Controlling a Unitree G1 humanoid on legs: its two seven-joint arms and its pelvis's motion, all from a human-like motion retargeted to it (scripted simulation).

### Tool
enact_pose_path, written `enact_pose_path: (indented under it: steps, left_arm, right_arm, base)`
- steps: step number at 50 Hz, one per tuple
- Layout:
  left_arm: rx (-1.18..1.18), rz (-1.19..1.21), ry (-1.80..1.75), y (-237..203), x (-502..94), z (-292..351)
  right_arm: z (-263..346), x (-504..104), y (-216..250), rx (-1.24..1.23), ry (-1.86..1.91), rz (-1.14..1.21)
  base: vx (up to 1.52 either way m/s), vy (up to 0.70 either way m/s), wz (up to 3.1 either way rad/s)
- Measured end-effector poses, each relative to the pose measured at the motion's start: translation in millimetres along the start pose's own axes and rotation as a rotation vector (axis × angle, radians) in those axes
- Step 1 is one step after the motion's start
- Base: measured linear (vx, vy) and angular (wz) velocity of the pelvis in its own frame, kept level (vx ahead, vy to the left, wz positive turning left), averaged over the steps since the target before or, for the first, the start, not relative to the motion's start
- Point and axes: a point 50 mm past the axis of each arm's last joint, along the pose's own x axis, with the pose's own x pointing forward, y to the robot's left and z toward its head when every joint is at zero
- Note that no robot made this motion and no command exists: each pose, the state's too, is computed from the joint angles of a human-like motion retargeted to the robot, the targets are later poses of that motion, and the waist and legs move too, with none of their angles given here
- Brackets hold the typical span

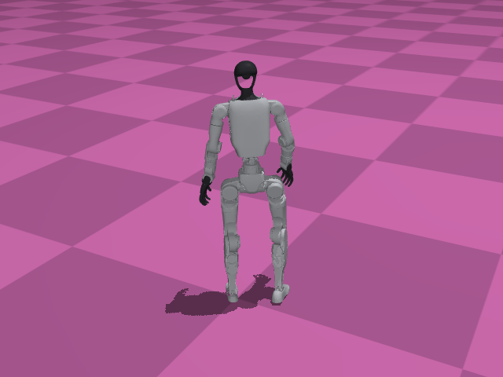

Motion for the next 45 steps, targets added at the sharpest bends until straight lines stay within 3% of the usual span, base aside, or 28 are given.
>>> enact_pose_path:
  steps: [20,45]
  left_arm:
    - [0.063,0.036,-0.17,0,-3,25]
    - [-0.019,0.0,0.002,2,3,9]
  right_arm:
    - [-23,-17,32,-0.022,0.051,0.084]
    - [-19,-7,11,0.03,0.081,0.045]
  base:
    - [0.05,-0.12,1.16]
    - [-0.02,-0.01,1.22]
